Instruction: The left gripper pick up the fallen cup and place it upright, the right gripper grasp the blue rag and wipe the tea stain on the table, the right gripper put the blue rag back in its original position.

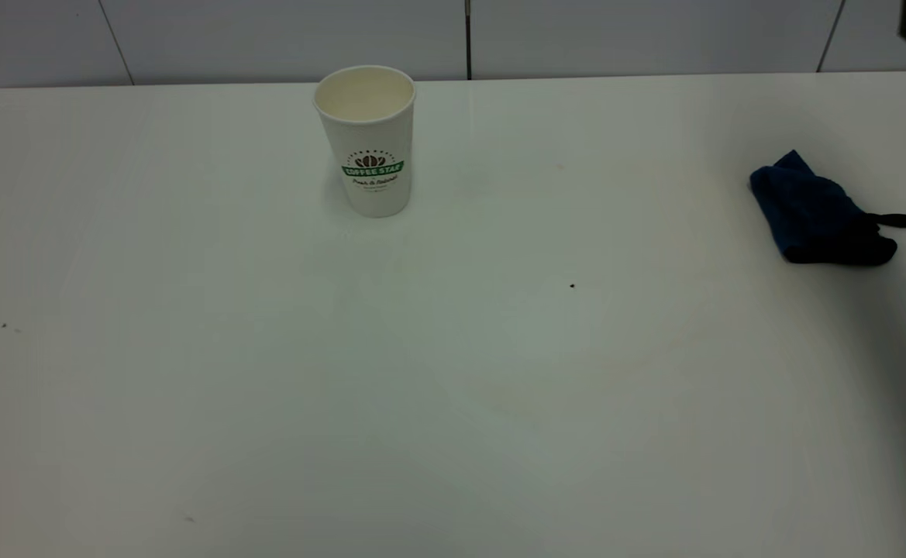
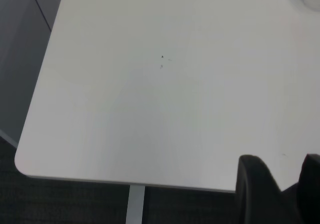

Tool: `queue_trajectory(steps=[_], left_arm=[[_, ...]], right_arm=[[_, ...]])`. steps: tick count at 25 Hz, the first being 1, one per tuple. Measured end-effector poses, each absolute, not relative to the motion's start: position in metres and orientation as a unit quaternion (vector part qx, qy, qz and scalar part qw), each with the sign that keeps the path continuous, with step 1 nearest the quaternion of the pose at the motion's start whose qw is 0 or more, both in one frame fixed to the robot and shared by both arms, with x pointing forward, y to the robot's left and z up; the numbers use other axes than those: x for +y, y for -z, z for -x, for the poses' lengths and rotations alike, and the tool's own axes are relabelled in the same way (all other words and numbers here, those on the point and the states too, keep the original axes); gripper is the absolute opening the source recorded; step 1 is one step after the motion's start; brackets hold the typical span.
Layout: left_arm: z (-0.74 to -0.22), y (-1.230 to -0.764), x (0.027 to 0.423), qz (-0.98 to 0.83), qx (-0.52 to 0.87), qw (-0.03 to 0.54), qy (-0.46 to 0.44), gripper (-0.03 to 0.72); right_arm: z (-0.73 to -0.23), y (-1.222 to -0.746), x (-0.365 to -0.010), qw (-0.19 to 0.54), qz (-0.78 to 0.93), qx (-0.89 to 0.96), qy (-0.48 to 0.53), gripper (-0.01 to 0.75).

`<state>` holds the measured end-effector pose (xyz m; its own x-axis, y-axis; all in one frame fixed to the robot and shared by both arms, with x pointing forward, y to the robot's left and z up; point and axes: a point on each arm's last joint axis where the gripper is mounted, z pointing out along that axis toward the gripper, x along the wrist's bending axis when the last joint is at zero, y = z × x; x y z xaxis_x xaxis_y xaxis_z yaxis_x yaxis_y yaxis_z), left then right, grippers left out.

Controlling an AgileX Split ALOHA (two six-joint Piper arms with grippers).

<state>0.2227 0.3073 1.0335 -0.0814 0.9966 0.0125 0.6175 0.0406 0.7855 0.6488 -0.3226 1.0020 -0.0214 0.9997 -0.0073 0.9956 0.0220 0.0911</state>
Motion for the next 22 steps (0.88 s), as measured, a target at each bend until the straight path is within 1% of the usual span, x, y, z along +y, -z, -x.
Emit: queue_trajectory(steps=[4,8,14,20,22], left_arm=[[-0.223,-1.033,0.307,-0.612,0.660,0.292,-0.325,0.237],[-0.223,-1.033,0.307,-0.612,0.660,0.292,-0.325,0.237],[-0.223,-1.033,0.307,-0.612,0.660,0.292,-0.325,0.237],[-0.223,-1.033,0.307,-0.612,0.660,0.292,-0.325,0.237],[-0.223,-1.033,0.307,-0.612,0.660,0.292,-0.325,0.237]], right_arm=[[-0.596,-1.036,-0.320,0.042,-0.706,0.706,-0.038,0.599],[-0.546,-1.064,-0.316,0.056,-0.714,0.695,-0.059,0.504],[-0.474,-1.098,-0.307,0.080,-0.720,0.679,-0.117,0.368],[-0.418,-1.133,-0.303,0.141,-0.706,0.670,-0.180,0.252],[-0.400,-1.144,-0.302,0.167,-0.700,0.666,-0.200,0.225]])
